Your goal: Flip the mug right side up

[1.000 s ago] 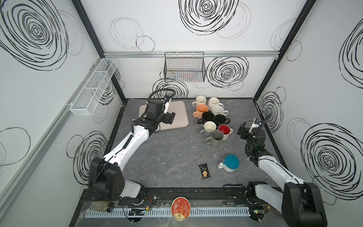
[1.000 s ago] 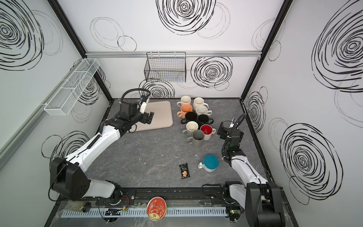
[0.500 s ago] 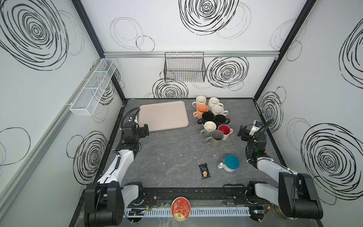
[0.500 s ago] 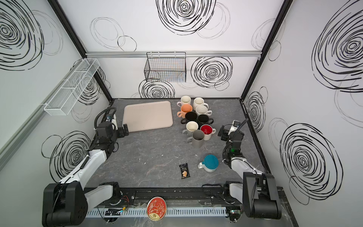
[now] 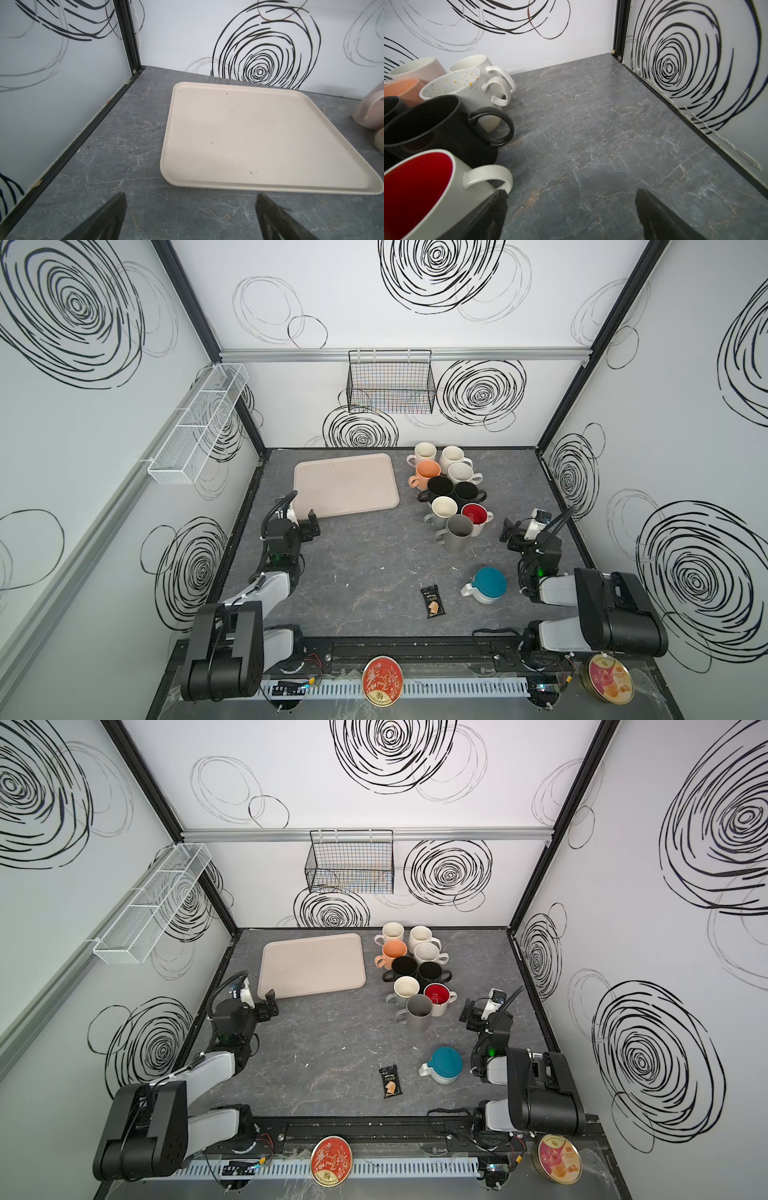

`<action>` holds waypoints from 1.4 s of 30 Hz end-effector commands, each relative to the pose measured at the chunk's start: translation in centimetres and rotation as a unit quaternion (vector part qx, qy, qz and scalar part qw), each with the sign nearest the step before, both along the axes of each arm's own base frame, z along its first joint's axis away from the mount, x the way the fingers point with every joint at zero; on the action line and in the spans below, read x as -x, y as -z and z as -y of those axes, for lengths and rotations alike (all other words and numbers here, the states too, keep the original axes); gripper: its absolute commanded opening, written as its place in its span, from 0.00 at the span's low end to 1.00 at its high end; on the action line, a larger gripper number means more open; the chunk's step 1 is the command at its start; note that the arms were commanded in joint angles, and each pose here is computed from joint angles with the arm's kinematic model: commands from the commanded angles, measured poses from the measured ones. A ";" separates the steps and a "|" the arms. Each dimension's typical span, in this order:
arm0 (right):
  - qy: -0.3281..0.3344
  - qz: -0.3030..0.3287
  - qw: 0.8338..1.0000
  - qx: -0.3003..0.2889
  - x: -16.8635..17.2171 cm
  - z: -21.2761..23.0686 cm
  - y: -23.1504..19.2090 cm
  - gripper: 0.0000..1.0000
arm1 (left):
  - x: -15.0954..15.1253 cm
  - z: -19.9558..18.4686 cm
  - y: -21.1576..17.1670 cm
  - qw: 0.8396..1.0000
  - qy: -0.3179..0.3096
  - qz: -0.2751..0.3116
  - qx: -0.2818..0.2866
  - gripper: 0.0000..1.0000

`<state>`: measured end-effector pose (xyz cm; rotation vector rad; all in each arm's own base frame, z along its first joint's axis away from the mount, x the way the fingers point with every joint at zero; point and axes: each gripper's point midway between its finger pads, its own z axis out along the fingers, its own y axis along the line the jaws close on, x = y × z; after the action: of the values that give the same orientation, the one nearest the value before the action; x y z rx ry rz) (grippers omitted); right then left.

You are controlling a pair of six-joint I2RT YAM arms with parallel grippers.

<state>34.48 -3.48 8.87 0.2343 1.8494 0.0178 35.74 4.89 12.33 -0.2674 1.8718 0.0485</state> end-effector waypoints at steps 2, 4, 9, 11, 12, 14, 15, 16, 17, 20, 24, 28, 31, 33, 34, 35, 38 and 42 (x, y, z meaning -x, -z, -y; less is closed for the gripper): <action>-0.026 0.047 0.999 0.001 -1.4 -0.6 -2.6 1.00 | -0.3 0.0 -2.8 0.995 -0.002 0.101 0.015 0.99; -0.025 0.041 0.999 0.002 -1.5 -0.6 -2.4 1.00 | -0.3 0.0 -3.3 0.993 0.000 0.117 0.011 0.99; -0.025 0.031 0.999 0.004 -2.0 -0.7 -2.3 1.00 | -0.1 -0.2 -3.6 0.989 -0.001 0.151 0.011 0.99; -0.026 0.027 0.999 0.005 -2.2 -0.8 -2.2 1.00 | -0.4 -0.1 -3.5 0.990 0.004 0.142 0.009 0.99; -0.030 0.023 0.999 0.007 -2.5 -0.9 -2.1 1.00 | -0.5 0.1 -3.5 0.990 0.008 0.143 0.007 0.99; -0.037 0.011 0.999 0.011 -3.0 -1.2 -1.8 1.00 | -0.6 0.4 -3.5 0.990 0.016 0.141 0.004 0.99; -0.040 0.005 0.999 0.015 -3.2 -1.5 -1.7 1.00 | -0.6 0.5 -3.5 0.990 0.017 0.141 0.002 0.99; -0.040 -0.001 0.999 0.019 -3.4 -1.6 -1.6 1.00 | -0.6 0.7 -3.5 0.990 0.020 0.141 -0.001 0.99; -0.041 -0.004 0.999 0.022 -3.5 -1.7 -1.5 1.00 | -0.6 0.9 -3.5 0.990 0.023 0.141 -0.005 0.99; -0.056 -0.006 0.998 0.035 -3.7 -2.6 -1.5 1.00 | -0.6 2.2 -3.4 0.989 0.035 0.141 -0.031 0.99; -0.076 0.008 0.996 0.040 -3.1 -3.3 -1.7 1.00 | -0.3 2.9 -2.7 0.986 0.032 0.154 -0.049 0.99; -0.075 0.007 0.996 0.040 -3.1 -3.2 -1.7 1.00 | -0.5 2.6 -2.4 0.989 0.017 0.140 -0.051 0.99; -0.045 -0.009 0.998 0.035 -3.8 -2.2 -1.4 1.00 | -0.5 2.6 -2.4 0.989 0.017 0.140 -0.051 0.99; -0.039 -0.010 0.999 0.032 -3.9 -2.0 -1.4 1.00 | -0.4 2.7 -2.4 0.988 0.020 0.142 -0.051 0.99; -0.038 -0.009 0.999 0.032 -4.0 -2.0 -1.5 1.00 | -0.4 2.7 -2.4 0.988 0.020 0.143 -0.051 0.99; -0.039 -0.010 0.999 0.032 -4.0 -2.0 -1.4 1.00 | -0.4 2.7 -2.3 0.989 0.021 0.140 -0.052 0.99; -0.038 -0.008 0.999 0.032 -4.0 -2.0 -1.6 1.00 | -0.7 2.9 -2.3 0.989 0.019 0.133 -0.058 0.99; -0.040 -0.009 0.999 0.032 -3.9 -2.1 -1.5 1.00 | -0.8 3.0 -2.3 0.989 0.018 0.131 -0.061 0.99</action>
<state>37.96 -1.25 9.95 0.1075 1.8826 0.0178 36.04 1.85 12.78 -0.1488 1.6679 0.0784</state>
